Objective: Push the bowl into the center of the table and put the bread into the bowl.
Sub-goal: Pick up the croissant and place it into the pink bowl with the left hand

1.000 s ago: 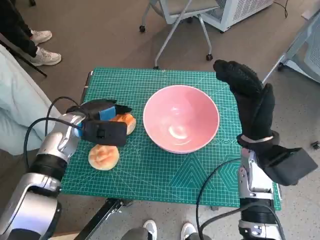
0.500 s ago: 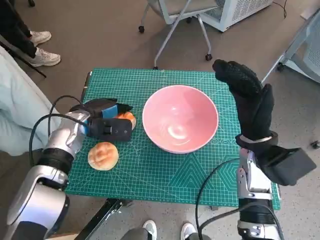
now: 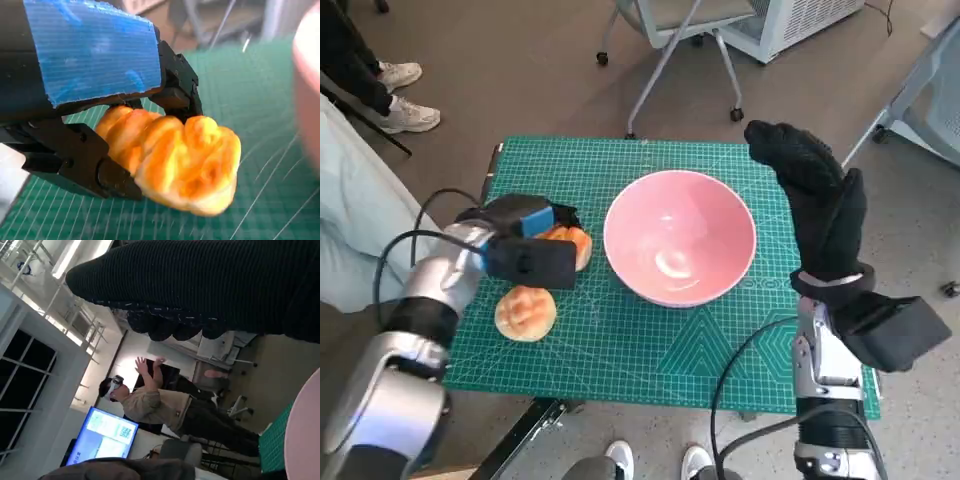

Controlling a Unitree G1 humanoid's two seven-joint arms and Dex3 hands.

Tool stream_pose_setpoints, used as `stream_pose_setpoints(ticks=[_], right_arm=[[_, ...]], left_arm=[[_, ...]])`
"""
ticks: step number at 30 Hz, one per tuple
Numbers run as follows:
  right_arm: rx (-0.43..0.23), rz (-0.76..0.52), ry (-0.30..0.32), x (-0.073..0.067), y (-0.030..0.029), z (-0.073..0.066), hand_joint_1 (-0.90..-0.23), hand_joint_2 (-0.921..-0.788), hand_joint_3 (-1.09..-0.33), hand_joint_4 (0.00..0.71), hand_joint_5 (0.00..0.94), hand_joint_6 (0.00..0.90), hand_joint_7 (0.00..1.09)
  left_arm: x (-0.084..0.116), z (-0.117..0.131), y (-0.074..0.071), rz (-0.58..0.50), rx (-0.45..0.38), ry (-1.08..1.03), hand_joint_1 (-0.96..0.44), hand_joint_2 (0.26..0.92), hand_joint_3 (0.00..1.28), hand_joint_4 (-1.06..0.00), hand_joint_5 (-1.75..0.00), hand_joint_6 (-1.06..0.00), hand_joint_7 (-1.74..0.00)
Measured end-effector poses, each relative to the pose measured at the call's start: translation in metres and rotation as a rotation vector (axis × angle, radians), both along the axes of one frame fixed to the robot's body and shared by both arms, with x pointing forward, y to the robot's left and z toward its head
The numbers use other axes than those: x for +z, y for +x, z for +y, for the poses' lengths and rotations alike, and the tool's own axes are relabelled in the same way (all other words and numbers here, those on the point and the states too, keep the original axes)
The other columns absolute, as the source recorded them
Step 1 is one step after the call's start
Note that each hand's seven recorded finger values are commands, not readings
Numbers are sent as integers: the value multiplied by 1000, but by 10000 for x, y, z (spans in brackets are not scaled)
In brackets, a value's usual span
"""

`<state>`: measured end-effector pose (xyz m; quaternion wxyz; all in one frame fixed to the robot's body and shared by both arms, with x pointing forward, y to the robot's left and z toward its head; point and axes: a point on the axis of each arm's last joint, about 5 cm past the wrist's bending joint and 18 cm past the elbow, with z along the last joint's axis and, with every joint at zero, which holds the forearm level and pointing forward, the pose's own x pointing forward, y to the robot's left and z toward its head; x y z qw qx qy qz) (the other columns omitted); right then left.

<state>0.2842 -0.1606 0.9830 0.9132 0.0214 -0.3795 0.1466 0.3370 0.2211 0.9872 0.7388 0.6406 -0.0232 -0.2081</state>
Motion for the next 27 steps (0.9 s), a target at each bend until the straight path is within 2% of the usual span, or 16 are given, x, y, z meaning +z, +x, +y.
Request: stream_pose_setpoints(ticks=[9,16,22,27], right_arm=[[0,0,1,-4,-1,-2,-667,-921,-776,219,6,66,577],[2,5,3,-13,3,-5,-668,-921,-776,219,5,68,577],[2,9,4,-22,5,-17,-667,-921,-777,219,5,68,577],[5,9,2,-22,6,-17,-665,-921,-777,219,4,67,577]], left_arm=[[467,-8,-119,-235,-108,-162,4,920,44,-726,-1135,-650,-1132],[782,-93,-320,-449,-216,-290,4,912,32,-752,-1112,-681,-1097],[949,-238,-441,-626,-304,-378,3,911,28,-773,-1094,-675,-1098],[946,-408,-469,-661,-366,-426,3,911,28,-774,-1108,-676,-1081]])
